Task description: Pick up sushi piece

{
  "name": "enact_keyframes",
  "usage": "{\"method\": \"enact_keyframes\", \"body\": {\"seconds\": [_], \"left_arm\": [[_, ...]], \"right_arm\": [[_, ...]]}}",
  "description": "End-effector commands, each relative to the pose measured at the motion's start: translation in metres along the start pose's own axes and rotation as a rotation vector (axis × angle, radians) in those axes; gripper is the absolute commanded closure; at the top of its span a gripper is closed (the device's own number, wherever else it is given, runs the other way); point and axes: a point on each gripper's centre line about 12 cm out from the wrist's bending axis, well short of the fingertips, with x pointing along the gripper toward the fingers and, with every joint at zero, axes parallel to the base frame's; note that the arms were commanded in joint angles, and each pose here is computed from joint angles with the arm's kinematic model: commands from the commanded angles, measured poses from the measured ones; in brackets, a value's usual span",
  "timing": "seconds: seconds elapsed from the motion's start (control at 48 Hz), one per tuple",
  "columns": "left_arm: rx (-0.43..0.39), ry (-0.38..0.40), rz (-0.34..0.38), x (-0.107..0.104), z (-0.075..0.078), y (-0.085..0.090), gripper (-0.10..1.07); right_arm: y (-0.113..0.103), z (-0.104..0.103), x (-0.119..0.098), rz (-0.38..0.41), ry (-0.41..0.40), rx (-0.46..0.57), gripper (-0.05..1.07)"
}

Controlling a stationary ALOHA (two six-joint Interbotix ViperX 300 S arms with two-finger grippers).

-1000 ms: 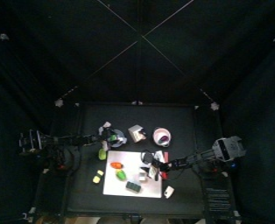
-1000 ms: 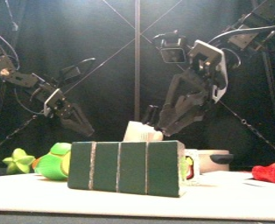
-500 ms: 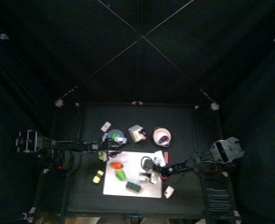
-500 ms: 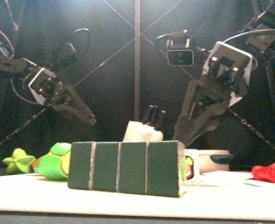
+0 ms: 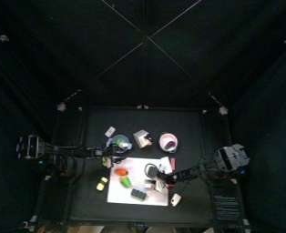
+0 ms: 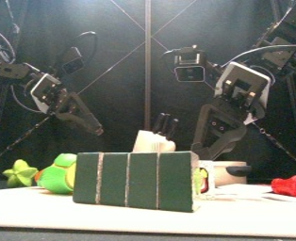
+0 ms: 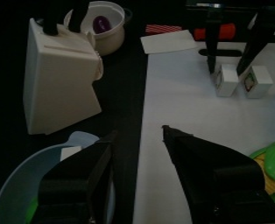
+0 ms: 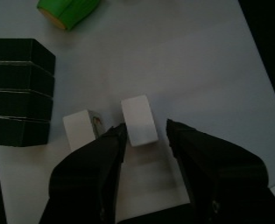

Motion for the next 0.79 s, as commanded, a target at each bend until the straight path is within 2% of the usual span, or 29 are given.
{"method": "enact_keyframes", "body": {"seconds": [0.0,0.25,0.562,0.771], "left_arm": [[-0.002,-0.014,0.0,0.002,0.005,0.0,0.15],[-0.001,-0.019,-0.002,0.002,0.007,-0.001,0.15],[-0.002,-0.02,-0.003,0.003,0.007,-0.001,0.15],[-0.002,-0.02,-0.003,0.003,0.007,-0.001,0.15]], "right_arm": [[0.002,0.012,-0.005,0.013,-0.032,0.01,0.31],[0.002,0.018,-0.011,0.017,-0.052,0.023,0.47],[-0.005,0.036,-0.039,0.008,-0.133,0.05,0.48],[-0.017,0.04,-0.041,-0.031,-0.147,0.067,0.48]]}}
